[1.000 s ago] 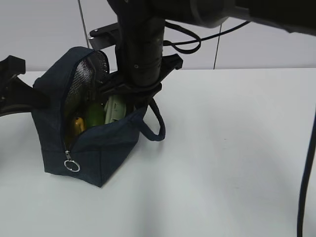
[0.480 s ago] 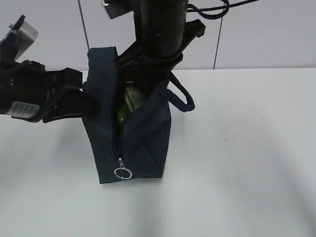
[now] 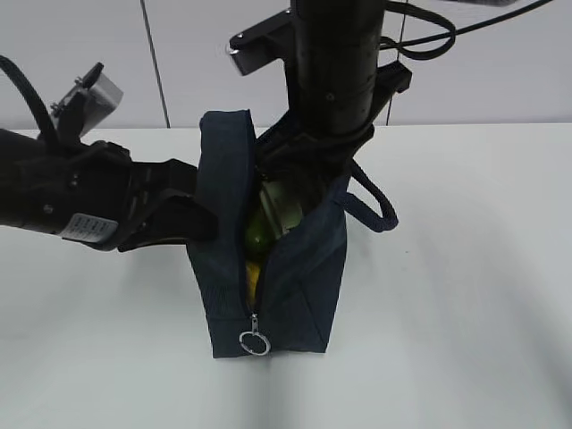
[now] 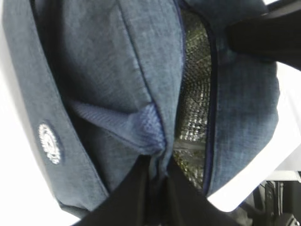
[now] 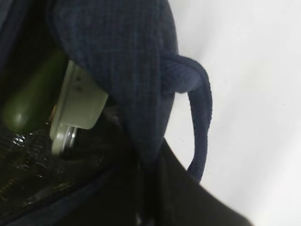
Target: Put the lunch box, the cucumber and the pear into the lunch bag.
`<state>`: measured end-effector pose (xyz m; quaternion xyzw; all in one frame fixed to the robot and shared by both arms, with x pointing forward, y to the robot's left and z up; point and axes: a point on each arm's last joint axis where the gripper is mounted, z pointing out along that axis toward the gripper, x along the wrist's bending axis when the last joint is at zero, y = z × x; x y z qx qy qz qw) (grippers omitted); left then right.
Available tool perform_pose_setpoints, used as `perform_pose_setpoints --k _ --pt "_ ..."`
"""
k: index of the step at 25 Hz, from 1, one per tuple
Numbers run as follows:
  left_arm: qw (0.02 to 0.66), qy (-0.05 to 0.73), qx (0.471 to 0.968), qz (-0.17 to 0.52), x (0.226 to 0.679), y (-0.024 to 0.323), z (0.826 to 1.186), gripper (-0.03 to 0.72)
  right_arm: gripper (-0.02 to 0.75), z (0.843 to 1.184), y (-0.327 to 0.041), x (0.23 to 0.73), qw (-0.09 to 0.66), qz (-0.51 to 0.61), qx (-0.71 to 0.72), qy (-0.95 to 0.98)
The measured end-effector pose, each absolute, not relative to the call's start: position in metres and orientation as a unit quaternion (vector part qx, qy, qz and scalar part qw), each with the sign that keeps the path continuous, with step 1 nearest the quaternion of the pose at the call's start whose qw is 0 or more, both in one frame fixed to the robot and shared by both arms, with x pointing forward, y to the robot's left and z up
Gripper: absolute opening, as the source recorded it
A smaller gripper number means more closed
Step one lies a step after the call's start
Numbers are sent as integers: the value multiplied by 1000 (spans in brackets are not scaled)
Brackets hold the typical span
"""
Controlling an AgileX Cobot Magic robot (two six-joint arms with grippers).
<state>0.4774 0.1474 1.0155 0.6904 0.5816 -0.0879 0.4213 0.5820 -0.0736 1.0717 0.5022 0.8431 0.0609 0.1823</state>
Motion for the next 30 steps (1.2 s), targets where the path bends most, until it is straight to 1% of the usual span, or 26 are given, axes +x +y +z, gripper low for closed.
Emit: perform_pose_setpoints --k 9,12,13,15,17,18,19,21,23,25,30 --pt "406 581 697 -108 476 136 1004 1 4 1066 -76 581 186 51 499 845" --pt "406 581 697 -109 476 136 1004 18 35 1066 -76 581 186 52 499 845" --pt "405 581 698 -109 476 136 1004 36 68 1067 -76 581 187 55 498 845" --pt "405 580 699 -108 476 136 1004 85 174 1069 -76 582 191 61 497 844" --pt "404 579 700 -110 475 135 1004 163 279 1070 -76 581 192 61 497 844" --pt "403 578 701 -112 475 135 1004 209 323 1071 -76 581 192 62 497 844" --pt "403 577 701 -113 475 135 1004 246 351 1072 -76 581 192 64 497 844" --pt "406 573 703 -111 473 136 1007 319 375 1074 -77 580 192 67 498 843" --pt "415 566 705 -103 471 137 1014 352 384 1079 -78 578 194 74 498 842" --pt "422 557 710 -87 469 140 1021 365 386 1089 -81 574 199 84 499 839" --pt "435 520 734 -39 460 148 1038 372 391 1120 -91 562 217 118 498 831"
